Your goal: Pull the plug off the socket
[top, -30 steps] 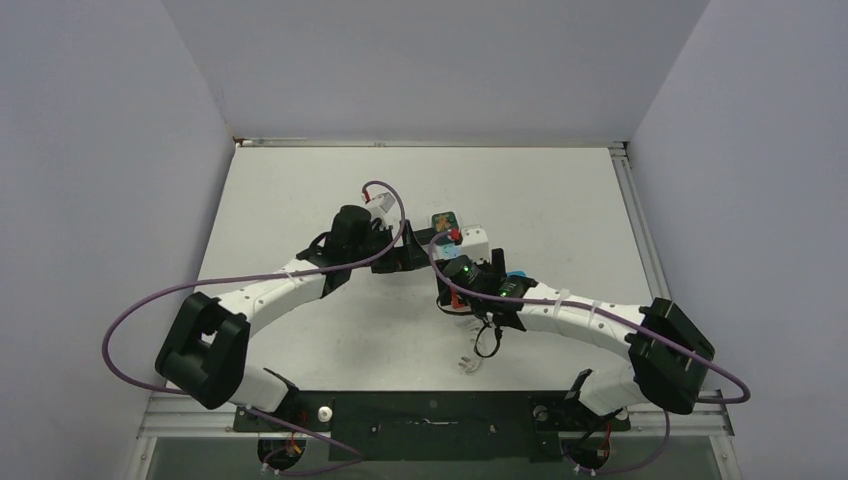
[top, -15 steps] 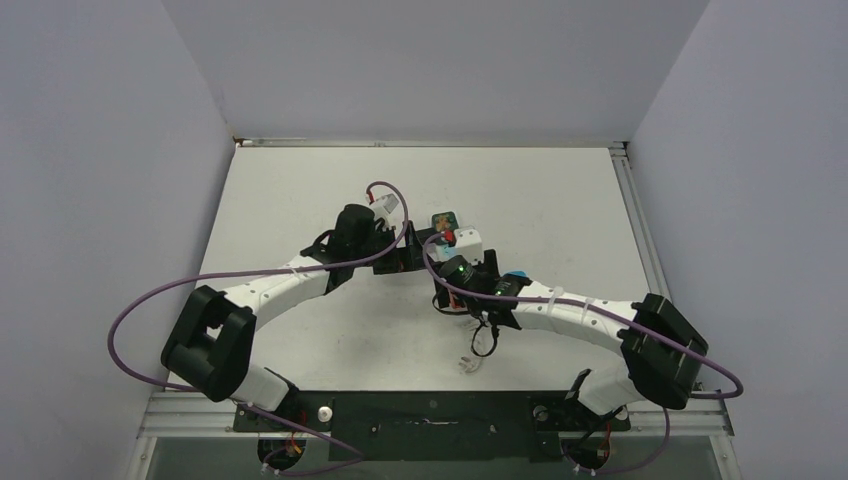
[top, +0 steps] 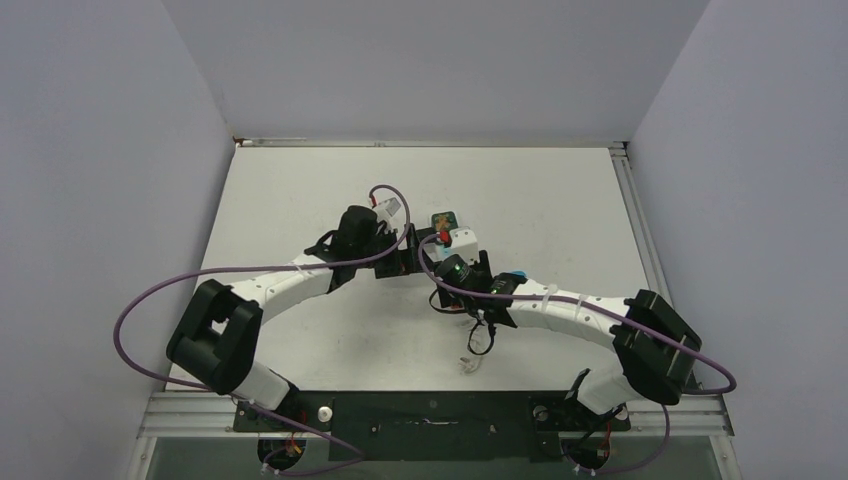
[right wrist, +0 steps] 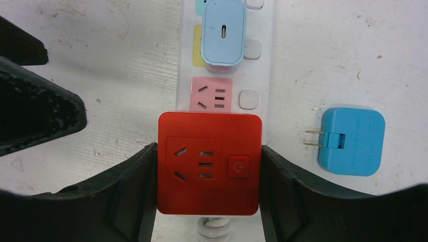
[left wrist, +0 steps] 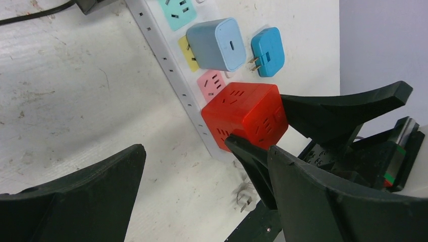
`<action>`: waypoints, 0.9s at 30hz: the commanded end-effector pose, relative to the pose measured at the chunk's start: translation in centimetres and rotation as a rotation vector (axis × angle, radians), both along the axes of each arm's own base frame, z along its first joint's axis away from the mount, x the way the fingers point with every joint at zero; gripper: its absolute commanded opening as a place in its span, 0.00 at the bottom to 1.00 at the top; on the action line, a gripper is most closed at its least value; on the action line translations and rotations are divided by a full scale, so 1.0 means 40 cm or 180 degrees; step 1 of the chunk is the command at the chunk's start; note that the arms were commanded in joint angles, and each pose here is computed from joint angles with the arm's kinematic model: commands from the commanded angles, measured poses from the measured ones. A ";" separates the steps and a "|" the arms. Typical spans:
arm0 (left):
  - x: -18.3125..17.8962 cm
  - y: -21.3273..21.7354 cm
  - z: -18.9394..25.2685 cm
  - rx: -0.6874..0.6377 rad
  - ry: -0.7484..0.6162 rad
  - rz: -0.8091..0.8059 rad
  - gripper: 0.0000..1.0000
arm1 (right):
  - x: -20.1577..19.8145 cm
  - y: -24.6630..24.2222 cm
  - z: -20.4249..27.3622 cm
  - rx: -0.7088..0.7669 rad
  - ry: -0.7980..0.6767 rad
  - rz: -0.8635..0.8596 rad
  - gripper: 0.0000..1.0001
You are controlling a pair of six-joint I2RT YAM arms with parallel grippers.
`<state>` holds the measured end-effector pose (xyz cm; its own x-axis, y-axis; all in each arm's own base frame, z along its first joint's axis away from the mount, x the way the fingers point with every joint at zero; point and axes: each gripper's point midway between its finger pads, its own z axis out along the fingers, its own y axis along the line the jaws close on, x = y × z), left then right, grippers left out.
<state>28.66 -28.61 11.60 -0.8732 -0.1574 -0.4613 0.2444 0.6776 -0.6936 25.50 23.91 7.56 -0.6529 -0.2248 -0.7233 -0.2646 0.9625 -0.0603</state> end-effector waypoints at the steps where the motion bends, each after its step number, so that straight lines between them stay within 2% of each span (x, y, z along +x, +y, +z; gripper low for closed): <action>1: 0.024 -0.025 0.033 -0.0215 -0.0017 -0.0022 0.88 | 0.007 0.059 0.068 0.0470 -0.0181 0.0097 0.05; 9: 0.010 -0.038 -0.011 -0.0376 0.0278 -0.0003 0.87 | -0.008 0.078 0.113 0.1095 -0.0293 0.0090 0.05; 19: -0.009 -0.050 -0.072 -0.0561 0.0627 0.0092 0.79 | -0.010 0.086 0.133 0.1643 -0.0217 0.0028 0.05; 27: -0.014 -0.067 -0.094 -0.0634 0.0675 0.0079 0.71 | -0.012 0.094 0.132 0.1824 -0.0097 0.0086 0.05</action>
